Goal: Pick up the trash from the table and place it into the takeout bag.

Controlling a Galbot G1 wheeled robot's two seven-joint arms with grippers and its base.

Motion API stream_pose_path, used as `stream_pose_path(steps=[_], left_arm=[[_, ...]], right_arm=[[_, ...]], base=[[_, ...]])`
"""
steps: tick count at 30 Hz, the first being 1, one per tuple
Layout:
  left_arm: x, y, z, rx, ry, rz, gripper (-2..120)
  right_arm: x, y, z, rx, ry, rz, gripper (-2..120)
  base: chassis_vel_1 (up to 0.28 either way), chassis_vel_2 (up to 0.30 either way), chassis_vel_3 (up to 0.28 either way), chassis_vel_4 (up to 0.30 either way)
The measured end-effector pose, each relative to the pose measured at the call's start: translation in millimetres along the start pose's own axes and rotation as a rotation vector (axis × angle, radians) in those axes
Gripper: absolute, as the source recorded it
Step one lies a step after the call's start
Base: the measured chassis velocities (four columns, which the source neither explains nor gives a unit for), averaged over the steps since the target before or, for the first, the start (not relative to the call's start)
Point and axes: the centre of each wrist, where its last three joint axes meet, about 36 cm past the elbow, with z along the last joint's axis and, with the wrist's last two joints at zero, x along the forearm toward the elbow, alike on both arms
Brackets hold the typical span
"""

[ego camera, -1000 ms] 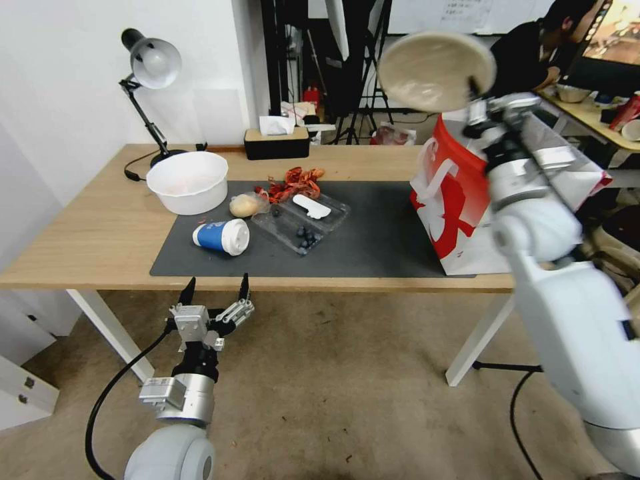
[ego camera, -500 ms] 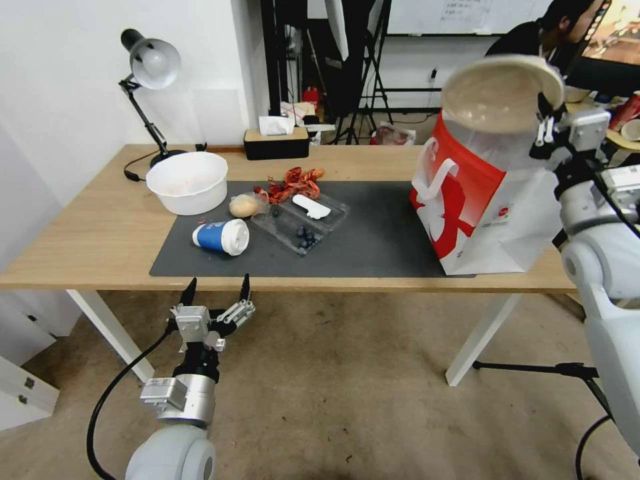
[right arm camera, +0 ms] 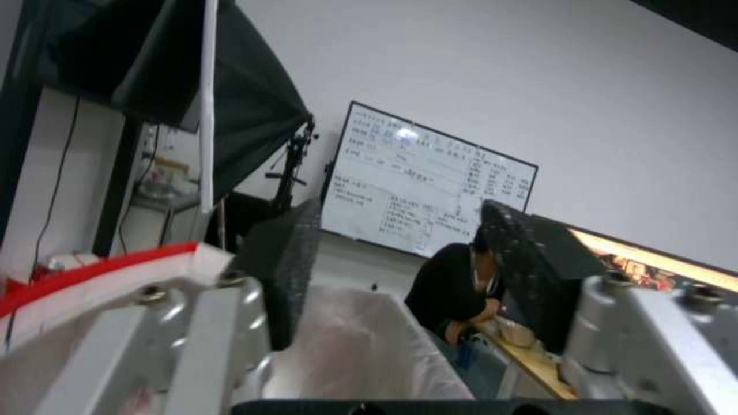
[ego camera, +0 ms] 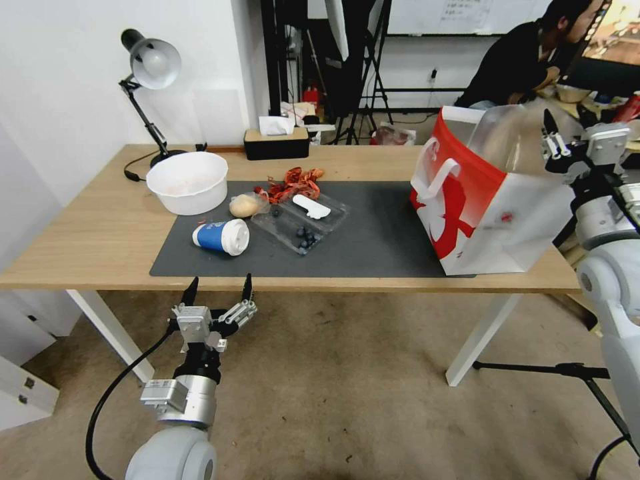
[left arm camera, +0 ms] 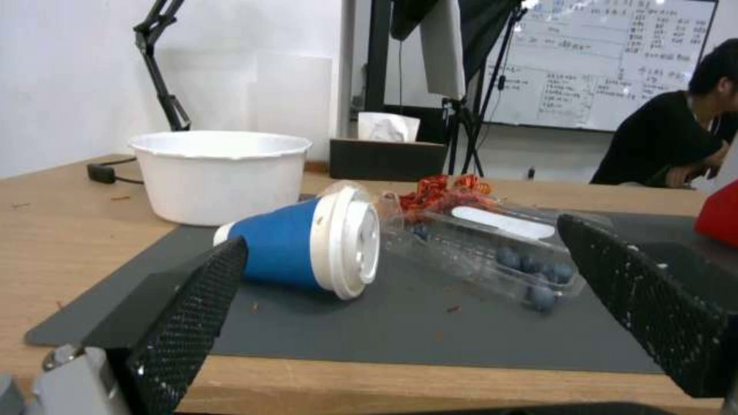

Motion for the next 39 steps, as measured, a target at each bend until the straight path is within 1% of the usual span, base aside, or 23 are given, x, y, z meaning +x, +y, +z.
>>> stream_pose_path(steps=[1, 4, 5, 6, 7, 9, 10, 11, 12, 13, 14, 16, 17, 18, 21, 22, 25, 26, 27, 29, 30, 34, 39], left_arm=[[0, 0.0, 0.0, 0.0, 0.0, 0.0, 100], [1, 0.2, -0.8, -0.001, -0.002, 0.001, 100], [1, 0.2, -0.8, -0.001, -0.002, 0.001, 100], [1, 0.2, -0.8, -0.001, -0.002, 0.001, 100], [1, 0.2, -0.9, -0.001, -0.002, 0.001, 100], [1, -0.1, -0.9, -0.001, -0.003, 0.001, 100], [1, -0.1, -0.9, -0.001, -0.003, 0.001, 100], [1, -0.3, -0.9, -0.001, -0.003, 0.002, 100], [1, -0.5, -0.9, 0.0, -0.003, 0.002, 100], [1, -0.8, -0.9, 0.0, -0.003, 0.003, 100], [1, -0.8, -0.9, 0.0, -0.003, 0.003, 100], [1, -1.0, -0.9, 0.0, -0.004, 0.003, 100], [1, -1.0, -0.9, 0.0, -0.004, 0.003, 100], [1, -1.0, -0.9, 0.0, -0.004, 0.003, 100], [1, -0.2, -0.1, -0.002, -0.003, 0.003, 100], [1, -0.2, -0.1, -0.002, -0.003, 0.003, 100], [1, 1.3, 2.0, -0.006, -0.003, 0.001, 100], [1, 1.3, 2.0, -0.006, -0.003, 0.001, 100], [1, 1.5, 2.6, -0.006, -0.002, 0.001, 100], [0, 1.9, 3.7, -0.006, -0.001, 0.0, 100], [0, 1.9, 3.7, -0.006, -0.001, 0.0, 100], [-2, 2.5, 6.1, -0.006, 0.0, -0.001, 100], [-3, 3.2, 7.4, -0.006, 0.0, 0.0, 100]], right_arm=[[0, 0, 0, 0.0, 0.0, 0.0, 59], [-2, -1, -8, -0.098, -0.032, -0.012, 73], [-2, -1, -8, -0.098, -0.032, -0.012, 73], [-3, -1, -11, -0.147, -0.054, -0.026, 77], [-4, 0, -14, -0.215, -0.083, -0.05, 84], [-3, 6, -20, -0.35, -0.155, -0.12, 92], [-3, 6, -20, -0.35, -0.155, -0.12, 92], [-1, 10, -23, -0.428, -0.2, -0.172, 96], [0, 12, -23, -0.451, -0.212, -0.189, 98], [5, 18, -26, -0.511, -0.234, -0.239, 99], [5, 18, -26, -0.511, -0.234, -0.239, 99], [15, 31, -26, -0.559, -0.235, -0.296, 100], [20, 36, -24, -0.566, -0.227, -0.316, 100], [20, 36, -24, -0.566, -0.227, -0.316, 100], [41, 57, -15, -0.554, -0.182, -0.356, 100], [41, 57, -15, -0.554, -0.182, -0.356, 100], [60, 75, -4, -0.508, -0.134, -0.364, 100], [60, 75, -4, -0.508, -0.134, -0.364, 100], [66, 80, 0, -0.5, -0.117, -0.363, 100], [84, 91, 11, -0.482, -0.077, -0.355, 100], [84, 91, 11, -0.482, -0.077, -0.355, 100], [119, 108, 31, -0.451, -0.007, -0.312, 100], [142, 114, 47, -0.419, 0.036, -0.268, 100]], base=[[0.0, 0.0, 0.0, 0.0], [0.0, 0.0, 0.0, 0.0], [0.0, 0.0, 0.0, 0.0], [0.0, 0.0, 0.0, 0.0], [0.0, 0.0, 0.0, 0.0], [0.0, 0.0, 0.0, 0.0], [0.0, 0.0, 0.0, 0.0], [0.0, 0.0, 0.0, 0.0], [0.0, 0.0, 0.0, 0.0], [0.0, 0.0, 0.0, 0.0], [0.0, 0.0, 0.0, 0.0], [0.0, 0.0, 0.0, 0.0], [0.0, 0.0, 0.0, 0.0], [0.0, 0.0, 0.0, 0.0], [0.0, 0.0, 0.0, 0.0], [0.0, 0.0, 0.0, 0.0], [0.0, 0.0, 0.0, 0.0], [0.0, 0.0, 0.0, 0.0], [0.0, 0.0, 0.0, 0.0], [0.0, 0.0, 0.0, 0.0], [0.0, 0.0, 0.0, 0.0], [0.0, 0.0, 0.0, 0.0], [0.0, 0.0, 0.0, 0.0]])
